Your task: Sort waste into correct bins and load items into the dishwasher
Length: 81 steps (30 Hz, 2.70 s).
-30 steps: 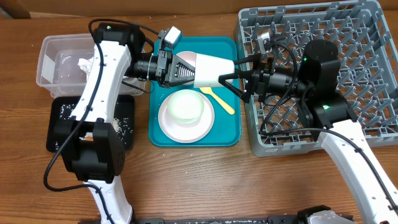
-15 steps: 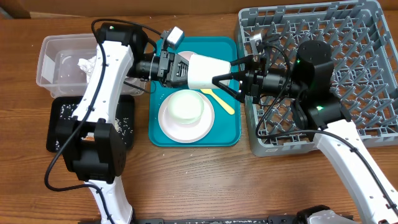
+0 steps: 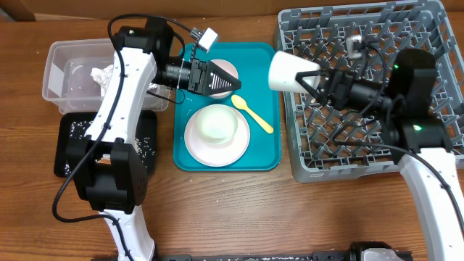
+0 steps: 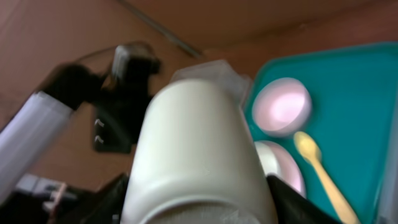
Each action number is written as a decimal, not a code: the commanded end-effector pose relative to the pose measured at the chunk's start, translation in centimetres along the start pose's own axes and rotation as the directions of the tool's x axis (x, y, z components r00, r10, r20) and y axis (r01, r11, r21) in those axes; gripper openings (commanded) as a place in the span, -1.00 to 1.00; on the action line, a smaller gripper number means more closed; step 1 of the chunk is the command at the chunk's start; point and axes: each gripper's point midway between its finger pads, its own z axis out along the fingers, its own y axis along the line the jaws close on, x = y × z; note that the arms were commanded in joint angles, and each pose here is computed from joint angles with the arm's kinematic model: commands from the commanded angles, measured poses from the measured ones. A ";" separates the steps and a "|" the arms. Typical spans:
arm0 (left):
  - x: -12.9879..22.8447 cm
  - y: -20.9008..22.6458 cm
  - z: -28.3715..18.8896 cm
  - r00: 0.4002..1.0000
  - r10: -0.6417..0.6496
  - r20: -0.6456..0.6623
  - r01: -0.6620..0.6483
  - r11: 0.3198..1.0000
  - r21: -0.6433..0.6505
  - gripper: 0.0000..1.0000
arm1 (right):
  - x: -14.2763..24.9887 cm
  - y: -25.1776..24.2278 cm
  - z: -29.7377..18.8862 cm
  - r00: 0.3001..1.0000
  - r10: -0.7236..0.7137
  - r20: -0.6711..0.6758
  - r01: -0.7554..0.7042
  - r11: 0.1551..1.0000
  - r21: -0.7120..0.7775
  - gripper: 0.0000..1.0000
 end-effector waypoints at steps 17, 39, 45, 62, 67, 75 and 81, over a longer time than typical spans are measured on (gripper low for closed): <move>2.2 8.9 -1.0 0.949 0.086 -0.304 -0.243 0.813 -0.530 0.75 | 7.8 -12.8 -10.9 0.922 0.342 -0.183 0.039 0.389 0.921 -0.11; 2.0 9.2 -1.3 0.953 0.063 -0.295 -0.227 0.794 -0.563 0.67 | 9.7 -14.7 -7.2 0.835 0.486 -0.256 0.010 0.453 0.892 0.72; -0.9 7.6 -4.0 0.992 -0.003 -0.130 -0.081 0.768 -0.636 0.45 | 5.6 -8.4 -3.7 0.912 0.298 -0.281 0.036 0.626 0.779 0.72; -1.5 11.5 -22.9 0.869 -0.140 0.474 0.491 0.141 -0.860 0.61 | 14.2 -8.7 15.5 0.877 0.319 -0.359 0.024 0.717 0.697 0.18; -1.3 11.7 -23.8 0.865 -0.127 0.485 0.497 0.088 -0.863 1.00 | 17.8 -11.7 18.2 0.835 0.381 -0.398 0.024 0.697 0.717 0.06; -1.3 11.7 -23.7 0.866 -0.128 0.484 0.496 0.089 -0.864 1.00 | 19.4 -12.0 19.7 0.817 0.387 -0.427 0.026 0.716 0.698 -0.34; -1.3 11.7 -23.7 0.866 -0.128 0.484 0.496 0.089 -0.864 1.00 | 19.1 -12.5 19.5 0.829 0.372 -0.417 0.044 0.701 0.712 -0.92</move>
